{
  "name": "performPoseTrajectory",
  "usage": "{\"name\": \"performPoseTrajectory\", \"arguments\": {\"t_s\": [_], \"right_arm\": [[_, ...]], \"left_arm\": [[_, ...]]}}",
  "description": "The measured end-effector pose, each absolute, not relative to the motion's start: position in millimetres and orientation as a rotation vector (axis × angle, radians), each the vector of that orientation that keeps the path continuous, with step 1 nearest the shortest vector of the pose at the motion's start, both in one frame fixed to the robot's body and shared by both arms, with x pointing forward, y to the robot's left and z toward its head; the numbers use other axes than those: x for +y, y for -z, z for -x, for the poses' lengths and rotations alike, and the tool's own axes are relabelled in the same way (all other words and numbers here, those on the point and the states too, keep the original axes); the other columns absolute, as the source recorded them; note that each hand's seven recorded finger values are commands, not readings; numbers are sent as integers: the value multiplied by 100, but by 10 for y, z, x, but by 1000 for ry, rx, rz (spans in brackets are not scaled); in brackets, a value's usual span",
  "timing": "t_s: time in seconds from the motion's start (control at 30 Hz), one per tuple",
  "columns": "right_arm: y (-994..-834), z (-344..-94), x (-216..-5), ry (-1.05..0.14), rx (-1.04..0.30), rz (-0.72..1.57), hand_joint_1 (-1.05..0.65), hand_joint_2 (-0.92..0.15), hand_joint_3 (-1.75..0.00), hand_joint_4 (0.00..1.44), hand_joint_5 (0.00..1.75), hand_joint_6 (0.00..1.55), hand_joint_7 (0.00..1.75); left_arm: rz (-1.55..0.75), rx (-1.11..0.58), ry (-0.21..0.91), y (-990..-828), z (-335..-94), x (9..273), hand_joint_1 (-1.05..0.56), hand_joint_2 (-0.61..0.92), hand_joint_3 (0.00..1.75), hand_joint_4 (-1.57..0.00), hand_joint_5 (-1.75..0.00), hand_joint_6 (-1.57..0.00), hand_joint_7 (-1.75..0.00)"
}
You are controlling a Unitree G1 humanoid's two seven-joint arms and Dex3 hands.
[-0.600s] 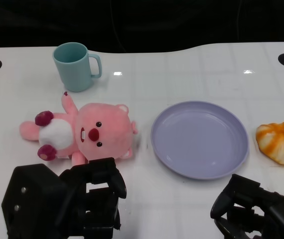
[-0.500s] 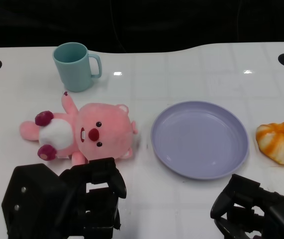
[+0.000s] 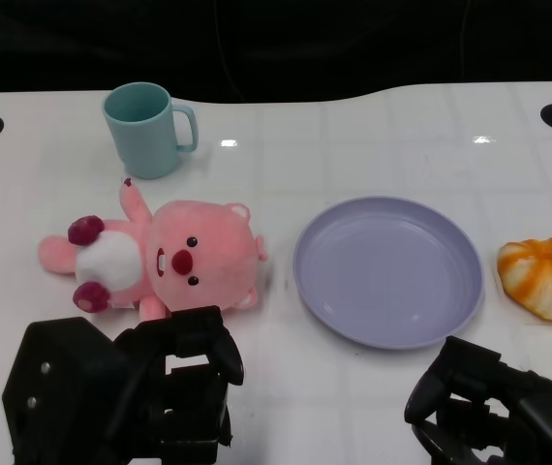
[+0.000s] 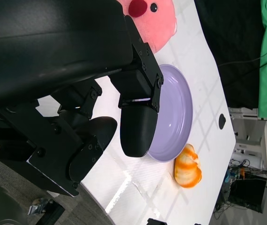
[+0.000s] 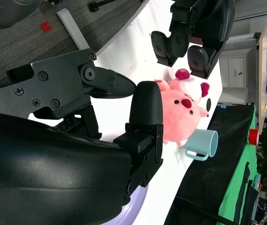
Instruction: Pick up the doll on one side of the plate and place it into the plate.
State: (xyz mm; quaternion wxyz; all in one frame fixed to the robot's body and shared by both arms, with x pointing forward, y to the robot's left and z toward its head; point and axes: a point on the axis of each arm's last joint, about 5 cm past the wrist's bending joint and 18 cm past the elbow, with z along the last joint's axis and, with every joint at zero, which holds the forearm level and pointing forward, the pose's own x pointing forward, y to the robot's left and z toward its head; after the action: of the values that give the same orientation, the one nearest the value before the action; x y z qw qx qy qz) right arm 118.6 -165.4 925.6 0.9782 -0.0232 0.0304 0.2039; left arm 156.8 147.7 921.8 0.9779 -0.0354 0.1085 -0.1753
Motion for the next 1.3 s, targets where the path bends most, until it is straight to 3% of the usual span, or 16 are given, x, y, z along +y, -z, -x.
{"name": "performPoseTrajectory", "arguments": {"t_s": [0.4,0.6,0.8,1.0,1.13,1.3], "right_arm": [[-9256,-1187,-1651,-405,61,51,-22,-87,-60,65,175,46,164],[-9258,-1191,-1646,-407,60,51,-23,-87,-61,65,175,46,165],[-9259,-1196,-1638,-409,58,50,-24,-87,-61,66,175,46,165],[-9257,-1196,-1624,-409,59,51,-24,-87,-61,65,175,46,165],[-9255,-1195,-1609,-411,58,46,-24,-87,-61,65,175,46,165],[-9256,-1196,-1601,-412,57,44,-23,-87,-61,65,175,46,165]], "left_arm": [[73,215,341,-9210,-1573,1501,-6,36,150,-92,-175,-85,-156],[97,200,326,-9208,-1581,1531,-3,43,139,-82,-168,-81,-143],[92,137,307,-9214,-1597,1556,-7,43,134,-73,-149,-71,-124],[40,57,278,-9257,-1625,1624,-14,55,96,-65,-113,-67,-84],[12,27,267,-9292,-1644,1671,-28,86,31,-49,-100,-65,-48],[-136,-46,273,-9374,-1674,1749,-44,92,20,-37,-79,-57,-30]]}}
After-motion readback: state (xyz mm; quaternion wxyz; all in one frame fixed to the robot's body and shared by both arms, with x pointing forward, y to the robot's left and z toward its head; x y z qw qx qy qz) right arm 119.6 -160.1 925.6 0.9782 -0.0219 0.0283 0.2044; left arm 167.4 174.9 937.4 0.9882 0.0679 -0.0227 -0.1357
